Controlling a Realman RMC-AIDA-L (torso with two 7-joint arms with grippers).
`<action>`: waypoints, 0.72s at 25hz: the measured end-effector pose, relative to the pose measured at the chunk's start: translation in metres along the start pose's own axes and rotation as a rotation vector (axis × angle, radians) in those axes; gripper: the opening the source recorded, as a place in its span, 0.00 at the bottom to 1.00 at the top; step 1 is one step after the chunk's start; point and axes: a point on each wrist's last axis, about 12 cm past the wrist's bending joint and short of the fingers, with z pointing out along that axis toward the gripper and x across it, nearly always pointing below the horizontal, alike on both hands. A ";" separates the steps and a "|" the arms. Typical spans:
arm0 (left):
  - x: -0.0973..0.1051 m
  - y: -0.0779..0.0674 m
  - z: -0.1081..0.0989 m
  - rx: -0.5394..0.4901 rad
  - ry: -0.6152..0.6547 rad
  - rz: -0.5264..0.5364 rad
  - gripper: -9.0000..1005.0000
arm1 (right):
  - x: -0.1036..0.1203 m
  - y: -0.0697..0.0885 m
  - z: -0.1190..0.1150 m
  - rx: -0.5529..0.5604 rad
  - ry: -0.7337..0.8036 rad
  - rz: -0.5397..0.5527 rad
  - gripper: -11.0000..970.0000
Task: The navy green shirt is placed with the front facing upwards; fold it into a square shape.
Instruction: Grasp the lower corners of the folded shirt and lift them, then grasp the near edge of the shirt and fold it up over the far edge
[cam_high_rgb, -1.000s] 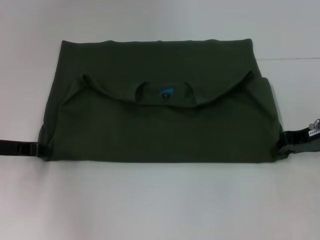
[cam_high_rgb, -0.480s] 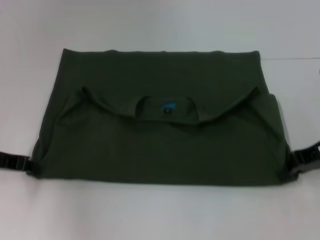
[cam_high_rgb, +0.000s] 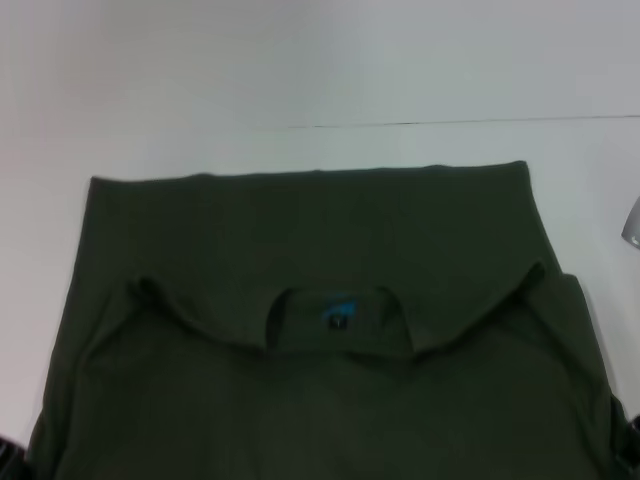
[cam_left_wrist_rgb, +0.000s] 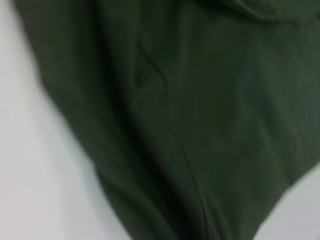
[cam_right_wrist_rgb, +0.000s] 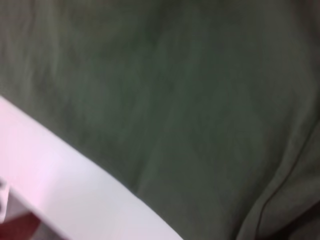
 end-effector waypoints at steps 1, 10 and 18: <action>0.002 -0.004 0.002 0.017 0.037 0.010 0.03 | 0.001 0.002 0.001 -0.004 0.019 -0.012 0.08; 0.007 -0.018 0.017 0.044 0.196 0.047 0.03 | 0.001 0.010 0.009 0.004 0.108 -0.070 0.08; 0.003 -0.019 0.009 0.048 0.169 0.050 0.03 | 0.000 0.009 0.003 -0.016 0.065 -0.069 0.08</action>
